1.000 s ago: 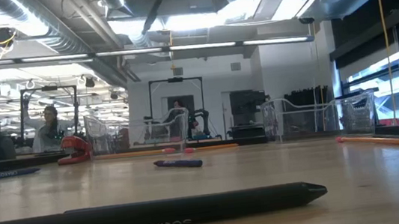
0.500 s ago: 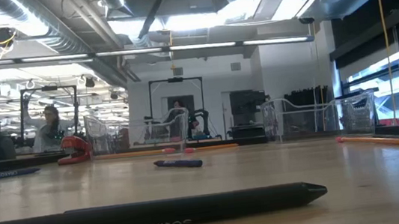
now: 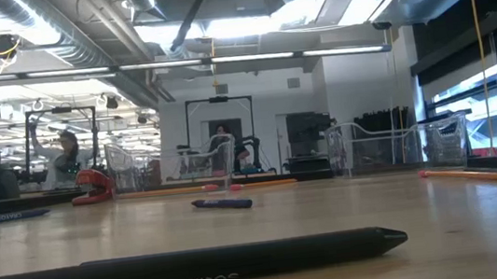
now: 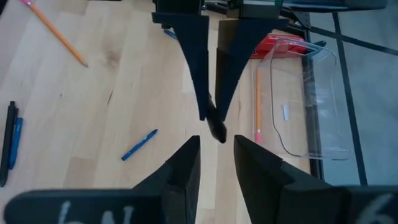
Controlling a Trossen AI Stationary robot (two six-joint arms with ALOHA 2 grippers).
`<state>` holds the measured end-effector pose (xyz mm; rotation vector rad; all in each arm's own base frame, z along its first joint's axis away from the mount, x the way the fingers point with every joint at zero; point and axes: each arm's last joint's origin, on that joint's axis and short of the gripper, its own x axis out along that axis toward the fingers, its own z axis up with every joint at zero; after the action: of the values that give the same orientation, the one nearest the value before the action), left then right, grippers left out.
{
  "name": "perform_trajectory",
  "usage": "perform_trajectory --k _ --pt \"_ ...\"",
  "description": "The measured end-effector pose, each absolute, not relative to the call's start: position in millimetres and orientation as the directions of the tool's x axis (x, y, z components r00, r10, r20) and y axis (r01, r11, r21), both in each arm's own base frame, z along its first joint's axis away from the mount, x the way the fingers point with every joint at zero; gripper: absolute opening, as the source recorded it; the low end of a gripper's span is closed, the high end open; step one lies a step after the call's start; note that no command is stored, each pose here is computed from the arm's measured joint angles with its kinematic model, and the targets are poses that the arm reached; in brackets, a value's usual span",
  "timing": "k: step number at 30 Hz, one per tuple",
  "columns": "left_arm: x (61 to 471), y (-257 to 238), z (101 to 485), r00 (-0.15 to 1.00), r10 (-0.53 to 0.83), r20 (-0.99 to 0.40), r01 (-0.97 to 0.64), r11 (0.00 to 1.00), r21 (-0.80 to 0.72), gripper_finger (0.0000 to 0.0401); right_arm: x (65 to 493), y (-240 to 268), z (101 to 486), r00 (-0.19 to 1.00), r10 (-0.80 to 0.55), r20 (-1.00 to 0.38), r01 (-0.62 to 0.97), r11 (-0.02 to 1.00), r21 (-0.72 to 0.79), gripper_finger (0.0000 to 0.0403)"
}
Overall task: Sort crayons/erasers/pens/pencils in bins
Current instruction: Put the black pen into the top right transparent bin
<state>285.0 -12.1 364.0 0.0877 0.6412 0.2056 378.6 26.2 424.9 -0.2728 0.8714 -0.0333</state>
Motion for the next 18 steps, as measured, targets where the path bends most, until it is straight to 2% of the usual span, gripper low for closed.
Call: perform_trajectory --k 18 --pt "285.7 -12.3 365.3 0.791 0.213 -0.573 -0.163 0.977 0.138 0.0006 386.7 26.6 417.3 0.638 -0.143 -0.757 -0.087 0.963 -0.255 0.0100"
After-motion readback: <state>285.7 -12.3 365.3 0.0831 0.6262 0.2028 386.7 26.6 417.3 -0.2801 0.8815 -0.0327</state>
